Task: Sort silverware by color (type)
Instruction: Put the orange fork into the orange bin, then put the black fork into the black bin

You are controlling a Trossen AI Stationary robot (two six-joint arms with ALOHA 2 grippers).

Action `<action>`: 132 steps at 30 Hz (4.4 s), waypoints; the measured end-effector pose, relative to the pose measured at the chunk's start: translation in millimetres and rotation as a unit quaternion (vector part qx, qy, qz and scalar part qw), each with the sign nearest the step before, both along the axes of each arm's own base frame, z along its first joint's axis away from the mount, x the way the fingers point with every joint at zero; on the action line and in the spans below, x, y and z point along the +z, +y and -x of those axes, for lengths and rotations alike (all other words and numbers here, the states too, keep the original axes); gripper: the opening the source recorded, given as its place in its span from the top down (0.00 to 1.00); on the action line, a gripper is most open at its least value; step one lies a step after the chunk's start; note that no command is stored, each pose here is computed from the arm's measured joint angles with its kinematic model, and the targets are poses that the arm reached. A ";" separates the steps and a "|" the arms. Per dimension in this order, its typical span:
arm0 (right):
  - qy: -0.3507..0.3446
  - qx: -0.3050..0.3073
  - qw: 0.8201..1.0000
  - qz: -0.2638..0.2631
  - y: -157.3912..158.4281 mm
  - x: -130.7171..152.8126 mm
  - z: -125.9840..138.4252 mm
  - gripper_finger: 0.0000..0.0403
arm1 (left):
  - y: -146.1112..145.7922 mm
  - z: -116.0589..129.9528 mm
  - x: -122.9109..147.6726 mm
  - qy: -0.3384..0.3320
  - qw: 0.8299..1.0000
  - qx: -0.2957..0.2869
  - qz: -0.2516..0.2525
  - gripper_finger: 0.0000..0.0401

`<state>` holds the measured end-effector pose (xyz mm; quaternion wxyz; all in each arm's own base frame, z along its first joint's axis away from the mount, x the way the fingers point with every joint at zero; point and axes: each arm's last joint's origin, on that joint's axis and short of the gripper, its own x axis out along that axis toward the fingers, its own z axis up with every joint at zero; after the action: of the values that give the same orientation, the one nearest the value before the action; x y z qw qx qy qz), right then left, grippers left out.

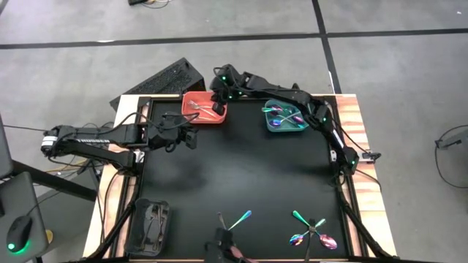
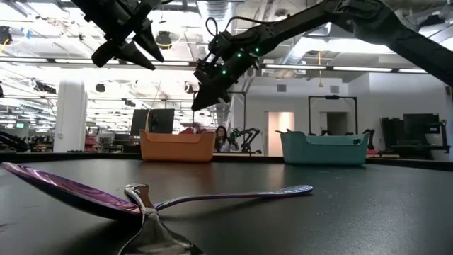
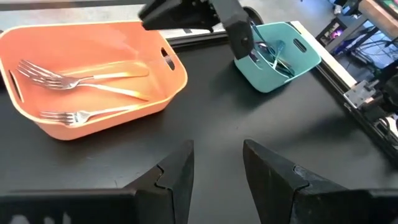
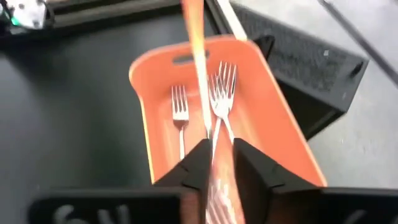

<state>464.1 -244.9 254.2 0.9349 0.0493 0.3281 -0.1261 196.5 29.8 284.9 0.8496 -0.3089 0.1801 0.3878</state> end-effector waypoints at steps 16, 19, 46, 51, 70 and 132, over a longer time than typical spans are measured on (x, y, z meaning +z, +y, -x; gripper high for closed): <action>0.087 -0.100 0.985 -0.109 33.1 47.6 38.8 0.45 | -3.6 -0.3 -2.5 0.009 0.998 -0.045 0.033 0.69; 0.085 -0.121 0.979 -0.144 42.5 70.7 55.2 0.46 | -6.7 -0.1 -3.2 0.019 0.998 -0.061 0.029 0.69; 0.249 -0.198 0.936 -0.153 275.7 81.3 86.8 0.48 | -40.4 -17.6 -27.2 0.125 0.962 -0.245 -0.005 0.69; 0.291 -0.224 0.914 -0.175 318.4 51.4 101.1 0.48 | -50.1 -21.9 -31.7 0.133 0.952 -0.274 -0.004 0.69; 0.310 -0.406 0.781 -0.359 412.2 -8.8 241.3 0.48 | -58.7 -31.3 -20.7 0.073 0.948 -0.304 -0.059 0.69; 0.067 -0.244 0.929 -0.270 321.5 18.6 187.6 0.98 | -46.9 -52.6 -14.1 -0.021 0.962 -0.269 -0.047 0.67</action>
<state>276.5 76.6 272.8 0.8022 0.3703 0.3897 -0.2599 249.1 -17.1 270.7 0.9395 -0.2171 0.2208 0.1465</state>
